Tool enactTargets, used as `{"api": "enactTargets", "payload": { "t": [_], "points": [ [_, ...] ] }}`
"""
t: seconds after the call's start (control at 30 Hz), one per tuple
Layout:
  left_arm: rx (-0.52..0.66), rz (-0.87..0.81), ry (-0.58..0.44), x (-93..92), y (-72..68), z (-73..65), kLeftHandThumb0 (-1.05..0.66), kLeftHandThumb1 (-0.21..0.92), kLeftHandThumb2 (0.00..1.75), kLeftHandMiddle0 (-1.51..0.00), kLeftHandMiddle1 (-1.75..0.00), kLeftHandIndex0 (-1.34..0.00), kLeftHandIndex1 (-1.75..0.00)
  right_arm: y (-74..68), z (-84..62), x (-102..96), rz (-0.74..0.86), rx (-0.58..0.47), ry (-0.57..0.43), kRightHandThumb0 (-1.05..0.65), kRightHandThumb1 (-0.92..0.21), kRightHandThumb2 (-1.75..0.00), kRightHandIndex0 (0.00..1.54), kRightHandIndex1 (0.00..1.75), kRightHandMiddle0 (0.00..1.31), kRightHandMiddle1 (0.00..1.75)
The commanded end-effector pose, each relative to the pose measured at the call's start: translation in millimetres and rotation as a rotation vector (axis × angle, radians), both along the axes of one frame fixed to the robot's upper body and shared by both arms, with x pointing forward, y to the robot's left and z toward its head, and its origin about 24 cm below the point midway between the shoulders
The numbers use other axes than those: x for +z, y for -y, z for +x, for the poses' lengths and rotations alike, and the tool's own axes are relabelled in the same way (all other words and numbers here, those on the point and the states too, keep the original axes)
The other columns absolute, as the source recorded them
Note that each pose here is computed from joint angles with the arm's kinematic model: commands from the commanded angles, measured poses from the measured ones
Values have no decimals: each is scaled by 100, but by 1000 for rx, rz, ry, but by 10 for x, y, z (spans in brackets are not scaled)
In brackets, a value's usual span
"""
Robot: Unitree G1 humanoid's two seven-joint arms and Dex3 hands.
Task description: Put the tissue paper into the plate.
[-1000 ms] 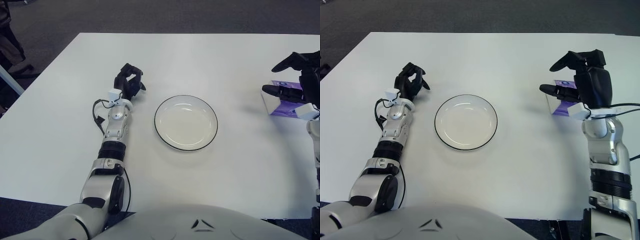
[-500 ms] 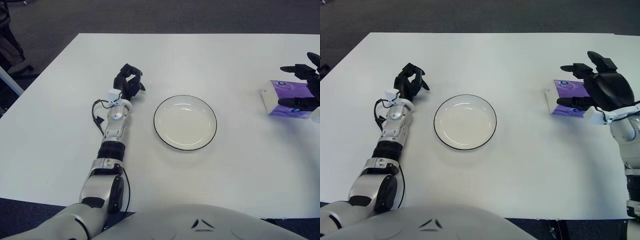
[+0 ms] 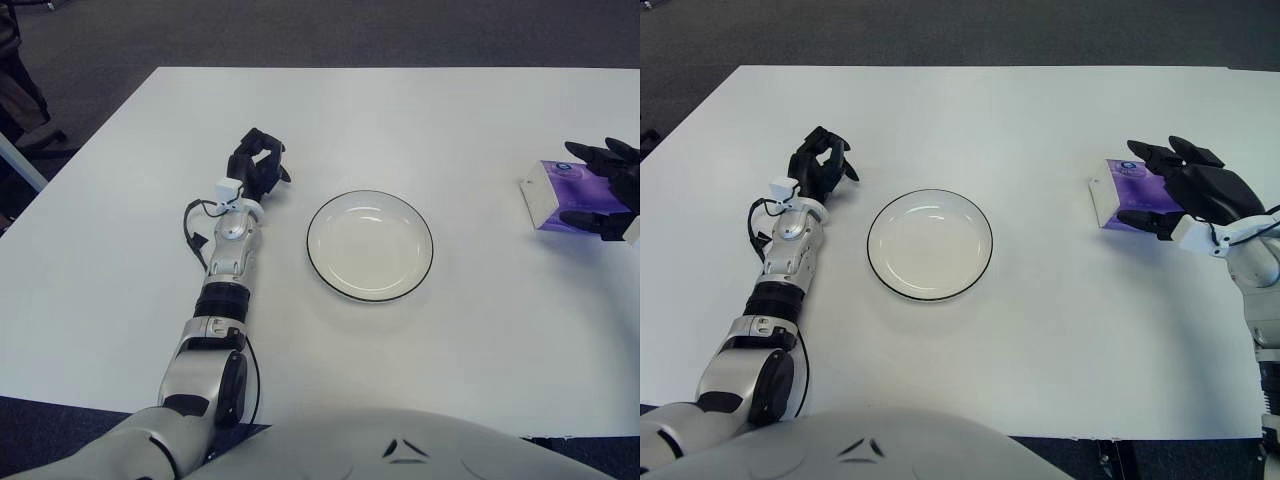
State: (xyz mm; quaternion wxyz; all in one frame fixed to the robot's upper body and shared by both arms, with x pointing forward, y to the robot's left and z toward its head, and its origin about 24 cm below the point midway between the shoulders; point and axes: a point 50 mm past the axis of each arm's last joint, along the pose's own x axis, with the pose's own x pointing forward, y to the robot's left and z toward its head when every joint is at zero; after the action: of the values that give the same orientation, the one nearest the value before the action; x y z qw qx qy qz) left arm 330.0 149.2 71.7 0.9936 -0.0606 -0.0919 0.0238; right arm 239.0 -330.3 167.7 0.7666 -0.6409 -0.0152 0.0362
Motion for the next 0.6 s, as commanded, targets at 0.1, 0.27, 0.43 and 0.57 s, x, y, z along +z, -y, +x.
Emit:
{"api": "enactTargets", "payload": {
  "t": [0.1,0.27,0.43,0.57],
  "points": [
    [3,-24,-127,-364,8,-169,-28,92,41,-95,-175,-63,-175,58,3,4,18,-11,-35,-105,-92,-66,0,0,0,0],
    [2,-25,-127,-366,5,-170,-28,92,41,-94,-175,-62,-175,88,35,-53,72,-20,-79,-105,-92,-64,0,0,0,0],
    [3,-27,-128,-368,4,-167,-28,92,41,-94,-175,-62,-175,110,93,-160,133,-51,-152,-105,-92,-61,0,0,0,0],
    [4,-29,-127,-369,4,-168,-28,92,40,-94,-175,-62,-175,129,149,-262,145,-82,-204,-105,-92,-58,0,0,0,0]
  ]
}}
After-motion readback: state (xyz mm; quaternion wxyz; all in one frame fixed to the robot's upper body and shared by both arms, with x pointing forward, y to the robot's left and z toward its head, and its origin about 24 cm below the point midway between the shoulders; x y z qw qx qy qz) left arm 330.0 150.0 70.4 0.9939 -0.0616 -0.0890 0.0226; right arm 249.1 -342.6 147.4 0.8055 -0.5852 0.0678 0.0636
